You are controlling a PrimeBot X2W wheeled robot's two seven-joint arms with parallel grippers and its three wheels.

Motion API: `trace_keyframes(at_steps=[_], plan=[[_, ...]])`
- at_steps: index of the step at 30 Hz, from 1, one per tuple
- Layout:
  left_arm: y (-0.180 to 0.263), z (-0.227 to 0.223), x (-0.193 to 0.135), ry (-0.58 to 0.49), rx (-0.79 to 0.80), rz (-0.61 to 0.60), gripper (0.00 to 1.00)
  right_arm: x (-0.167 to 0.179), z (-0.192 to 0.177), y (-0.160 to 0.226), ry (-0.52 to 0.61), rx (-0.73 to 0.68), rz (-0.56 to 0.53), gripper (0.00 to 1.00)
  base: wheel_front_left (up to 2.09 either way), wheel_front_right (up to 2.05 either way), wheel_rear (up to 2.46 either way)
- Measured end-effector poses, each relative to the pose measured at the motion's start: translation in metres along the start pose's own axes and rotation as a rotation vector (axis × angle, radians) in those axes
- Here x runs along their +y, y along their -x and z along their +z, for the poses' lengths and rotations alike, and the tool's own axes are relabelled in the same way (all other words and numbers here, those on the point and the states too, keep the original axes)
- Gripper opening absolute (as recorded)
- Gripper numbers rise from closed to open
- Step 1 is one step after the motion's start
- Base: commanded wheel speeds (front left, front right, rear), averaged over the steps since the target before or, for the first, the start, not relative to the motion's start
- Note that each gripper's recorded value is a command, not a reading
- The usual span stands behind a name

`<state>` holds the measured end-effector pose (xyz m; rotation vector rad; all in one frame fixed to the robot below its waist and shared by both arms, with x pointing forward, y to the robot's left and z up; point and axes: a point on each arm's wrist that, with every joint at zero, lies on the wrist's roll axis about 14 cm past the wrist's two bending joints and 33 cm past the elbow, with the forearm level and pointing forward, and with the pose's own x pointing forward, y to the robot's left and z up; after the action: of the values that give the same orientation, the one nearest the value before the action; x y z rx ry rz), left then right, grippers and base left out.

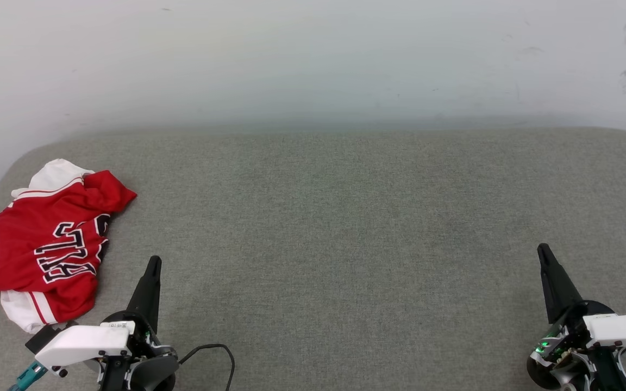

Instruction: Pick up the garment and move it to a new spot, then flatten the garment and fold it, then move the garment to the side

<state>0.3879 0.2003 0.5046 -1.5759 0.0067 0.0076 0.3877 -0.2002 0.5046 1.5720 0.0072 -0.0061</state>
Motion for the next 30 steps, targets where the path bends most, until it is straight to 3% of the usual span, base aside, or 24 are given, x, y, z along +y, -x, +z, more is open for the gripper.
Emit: trace_keyframes(at_steps=[30], plan=[[0.0000,-0.0002,0.0000,0.000,0.001,0.000,0.00,0.0000,0.0001,0.0000,0.000,0.000,0.000,0.00,0.00,0.00,0.00]])
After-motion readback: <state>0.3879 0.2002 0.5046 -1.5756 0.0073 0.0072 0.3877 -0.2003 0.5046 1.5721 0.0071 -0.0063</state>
